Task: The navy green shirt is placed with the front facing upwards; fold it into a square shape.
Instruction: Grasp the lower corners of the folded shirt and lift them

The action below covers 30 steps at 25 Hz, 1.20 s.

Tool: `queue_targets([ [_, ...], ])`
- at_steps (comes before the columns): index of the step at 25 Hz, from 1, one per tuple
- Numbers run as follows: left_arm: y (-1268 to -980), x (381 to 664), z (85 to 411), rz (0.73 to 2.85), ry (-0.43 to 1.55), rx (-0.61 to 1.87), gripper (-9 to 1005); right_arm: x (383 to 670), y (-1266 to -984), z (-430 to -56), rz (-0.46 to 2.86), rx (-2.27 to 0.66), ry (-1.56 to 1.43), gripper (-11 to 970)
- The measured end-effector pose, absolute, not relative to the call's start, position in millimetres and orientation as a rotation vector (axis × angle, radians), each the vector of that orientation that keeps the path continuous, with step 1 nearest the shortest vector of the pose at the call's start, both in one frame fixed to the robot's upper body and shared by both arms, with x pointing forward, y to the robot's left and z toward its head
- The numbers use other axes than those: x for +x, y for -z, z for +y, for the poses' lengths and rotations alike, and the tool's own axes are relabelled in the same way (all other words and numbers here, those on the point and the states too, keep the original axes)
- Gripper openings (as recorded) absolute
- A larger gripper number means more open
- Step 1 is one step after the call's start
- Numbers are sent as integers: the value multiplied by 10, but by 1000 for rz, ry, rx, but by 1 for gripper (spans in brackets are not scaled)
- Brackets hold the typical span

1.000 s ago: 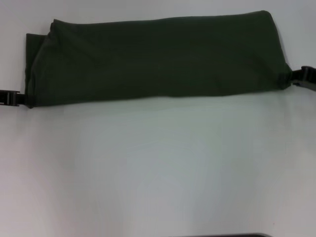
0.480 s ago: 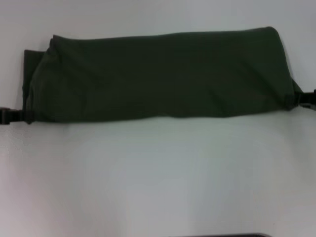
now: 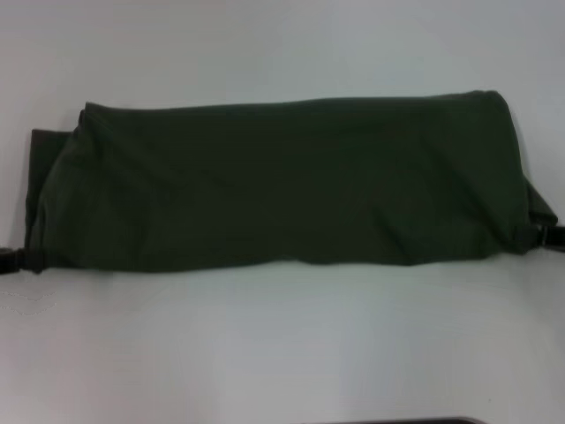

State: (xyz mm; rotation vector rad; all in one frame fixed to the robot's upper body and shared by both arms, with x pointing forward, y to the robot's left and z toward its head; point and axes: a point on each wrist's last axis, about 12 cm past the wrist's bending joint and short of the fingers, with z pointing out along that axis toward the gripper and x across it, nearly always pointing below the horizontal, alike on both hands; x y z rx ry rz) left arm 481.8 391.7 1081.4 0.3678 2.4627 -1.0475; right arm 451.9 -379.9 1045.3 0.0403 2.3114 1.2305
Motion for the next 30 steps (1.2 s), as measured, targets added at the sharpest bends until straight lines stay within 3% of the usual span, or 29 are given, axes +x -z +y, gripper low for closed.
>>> queue_targets([
  [13, -10754, 4481, 4021, 2491, 1104, 323, 54, 4193, -10379, -3805, 2296, 63, -1309, 15],
  [30, -10634, 4499, 4005, 2557, 1051, 362, 73, 4061, -10250, -4012, 2304, 253, -1165, 21],
])
